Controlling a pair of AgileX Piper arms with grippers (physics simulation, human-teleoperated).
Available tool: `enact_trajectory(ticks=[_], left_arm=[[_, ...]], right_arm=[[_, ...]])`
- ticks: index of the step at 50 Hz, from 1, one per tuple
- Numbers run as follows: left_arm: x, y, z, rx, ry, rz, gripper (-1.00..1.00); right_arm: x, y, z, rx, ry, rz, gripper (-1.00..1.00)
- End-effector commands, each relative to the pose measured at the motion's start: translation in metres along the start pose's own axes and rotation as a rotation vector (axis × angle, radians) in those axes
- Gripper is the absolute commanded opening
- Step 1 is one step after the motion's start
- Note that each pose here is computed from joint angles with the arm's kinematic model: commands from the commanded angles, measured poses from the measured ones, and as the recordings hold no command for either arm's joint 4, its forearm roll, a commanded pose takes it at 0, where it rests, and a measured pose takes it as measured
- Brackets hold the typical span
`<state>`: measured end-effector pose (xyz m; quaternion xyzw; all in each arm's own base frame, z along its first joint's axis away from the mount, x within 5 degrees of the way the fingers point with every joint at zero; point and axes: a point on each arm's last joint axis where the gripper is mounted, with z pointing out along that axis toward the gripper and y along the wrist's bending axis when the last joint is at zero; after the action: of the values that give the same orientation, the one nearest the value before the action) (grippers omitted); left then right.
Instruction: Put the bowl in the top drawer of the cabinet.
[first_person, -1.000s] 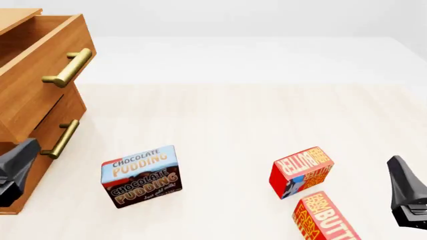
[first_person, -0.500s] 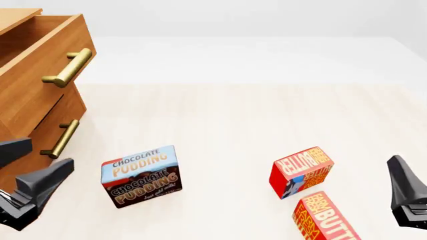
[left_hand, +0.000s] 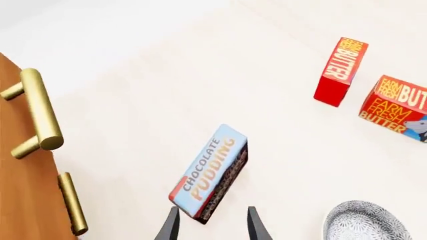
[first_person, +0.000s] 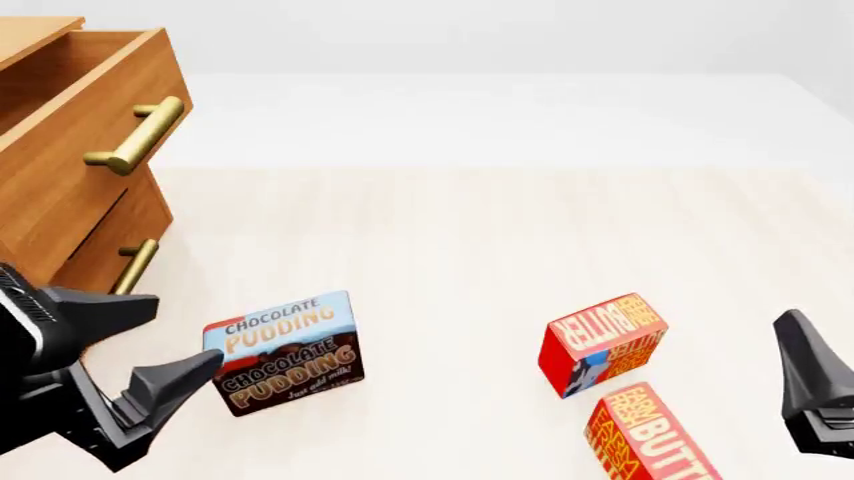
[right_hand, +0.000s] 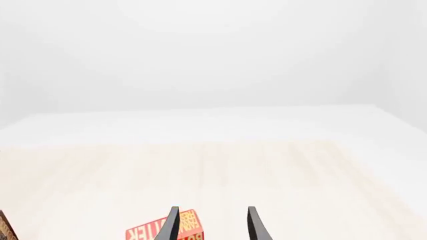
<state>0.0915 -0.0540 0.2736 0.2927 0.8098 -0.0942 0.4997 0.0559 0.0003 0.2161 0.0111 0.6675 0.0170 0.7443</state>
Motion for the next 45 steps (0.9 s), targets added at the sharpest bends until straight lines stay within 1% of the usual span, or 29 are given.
enact_trajectory(ticks=[1,4,7,9,10,14,16,20,23,34,45], left_arm=[[0.003,-0.008,0.014,0.063,0.052,0.038,1.00],[0.006,-0.008,0.016,0.061,0.060,0.043,1.00],[0.010,-0.013,0.021,0.091,0.076,0.049,1.00],[0.011,-0.014,0.021,0.098,0.077,0.045,1.00],[0.011,-0.017,0.024,0.116,0.089,0.042,1.00],[0.011,-0.019,0.025,0.134,0.095,0.044,1.00],[0.013,-0.020,0.026,0.136,0.101,0.049,1.00],[0.015,-0.021,0.027,0.145,0.111,0.054,1.00],[0.017,-0.022,0.029,0.146,0.132,0.042,1.00],[0.019,-0.028,0.029,0.189,0.131,0.038,1.00],[0.019,-0.029,0.030,0.191,0.129,0.032,1.00]], right_arm=[[0.000,0.000,0.000,0.001,-0.004,0.009,1.00],[0.000,0.000,0.000,0.000,-0.005,0.010,1.00],[-0.001,0.000,0.000,0.004,-0.007,0.009,1.00],[0.000,0.000,0.000,0.004,-0.006,0.009,1.00],[-0.001,0.000,0.000,0.003,-0.007,0.008,1.00],[0.000,0.000,0.000,0.009,-0.004,0.010,1.00],[-0.001,0.000,0.000,0.009,-0.011,0.006,1.00],[0.000,0.000,0.000,0.003,-0.001,0.012,1.00],[0.000,0.000,0.000,0.003,0.000,0.016,1.00],[-0.001,0.000,0.000,0.006,-0.011,0.013,1.00],[-0.001,0.000,0.000,0.006,-0.015,0.011,1.00]])
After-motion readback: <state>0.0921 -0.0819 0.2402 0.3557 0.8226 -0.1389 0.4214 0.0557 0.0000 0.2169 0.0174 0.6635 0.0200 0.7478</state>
